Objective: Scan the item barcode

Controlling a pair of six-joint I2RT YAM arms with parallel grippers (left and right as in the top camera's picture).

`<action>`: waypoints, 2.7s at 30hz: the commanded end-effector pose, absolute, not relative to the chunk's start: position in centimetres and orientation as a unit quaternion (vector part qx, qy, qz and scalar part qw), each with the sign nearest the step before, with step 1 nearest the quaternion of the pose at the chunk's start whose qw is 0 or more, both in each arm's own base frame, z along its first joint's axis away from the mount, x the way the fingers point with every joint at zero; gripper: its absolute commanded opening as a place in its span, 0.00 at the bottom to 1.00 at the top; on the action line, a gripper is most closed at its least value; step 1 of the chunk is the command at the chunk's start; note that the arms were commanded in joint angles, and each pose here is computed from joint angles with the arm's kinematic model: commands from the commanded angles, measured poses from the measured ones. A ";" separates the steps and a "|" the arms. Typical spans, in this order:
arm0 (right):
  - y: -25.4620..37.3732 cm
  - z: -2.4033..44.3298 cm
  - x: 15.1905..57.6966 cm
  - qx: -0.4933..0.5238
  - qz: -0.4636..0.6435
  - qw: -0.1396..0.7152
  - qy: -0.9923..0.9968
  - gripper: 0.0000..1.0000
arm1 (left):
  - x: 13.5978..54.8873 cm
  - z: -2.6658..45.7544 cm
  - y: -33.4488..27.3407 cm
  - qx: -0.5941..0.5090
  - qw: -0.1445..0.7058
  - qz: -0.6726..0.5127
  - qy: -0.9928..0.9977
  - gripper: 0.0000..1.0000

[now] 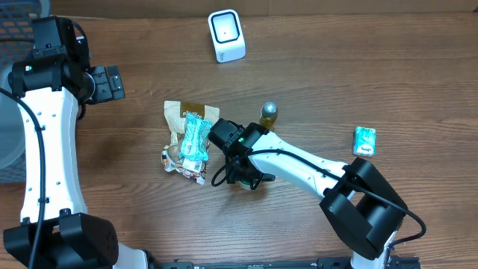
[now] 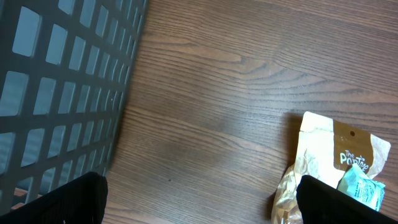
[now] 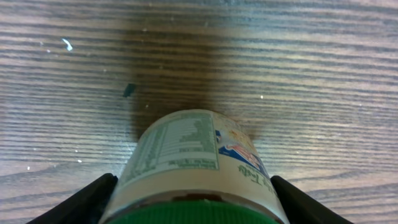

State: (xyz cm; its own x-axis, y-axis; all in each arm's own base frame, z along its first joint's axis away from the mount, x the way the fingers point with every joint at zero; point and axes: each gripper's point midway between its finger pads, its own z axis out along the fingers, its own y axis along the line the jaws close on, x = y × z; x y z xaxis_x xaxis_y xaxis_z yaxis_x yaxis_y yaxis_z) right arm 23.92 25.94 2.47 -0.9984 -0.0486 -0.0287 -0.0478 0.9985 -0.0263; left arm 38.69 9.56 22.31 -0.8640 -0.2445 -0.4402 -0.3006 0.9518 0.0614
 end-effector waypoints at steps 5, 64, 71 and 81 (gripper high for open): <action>25.9 2.5 24.5 -0.019 -0.013 0.026 0.999 0.74 | 38.8 23.5 9.6 -0.131 0.234 0.070 0.961 1.00; 25.4 3.0 23.9 -0.010 -0.026 0.014 1.000 0.73 | 38.8 23.5 9.6 -0.131 0.234 0.070 0.961 1.00; 25.6 3.0 23.7 0.065 -0.020 0.010 0.998 0.65 | 38.8 23.5 9.6 -0.131 0.234 0.070 0.961 0.99; 26.3 3.0 23.8 0.032 -0.003 0.008 0.999 0.97 | 38.8 23.5 9.6 -0.131 0.234 0.070 0.961 1.00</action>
State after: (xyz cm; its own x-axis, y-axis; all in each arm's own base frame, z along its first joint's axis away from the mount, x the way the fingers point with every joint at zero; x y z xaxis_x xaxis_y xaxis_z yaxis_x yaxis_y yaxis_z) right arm 23.09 25.77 2.38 -0.9927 0.1208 0.0064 0.1206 0.9924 -0.0260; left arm 38.69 9.56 22.31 -0.8640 -0.2445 -0.4402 -0.3006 0.9518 0.0614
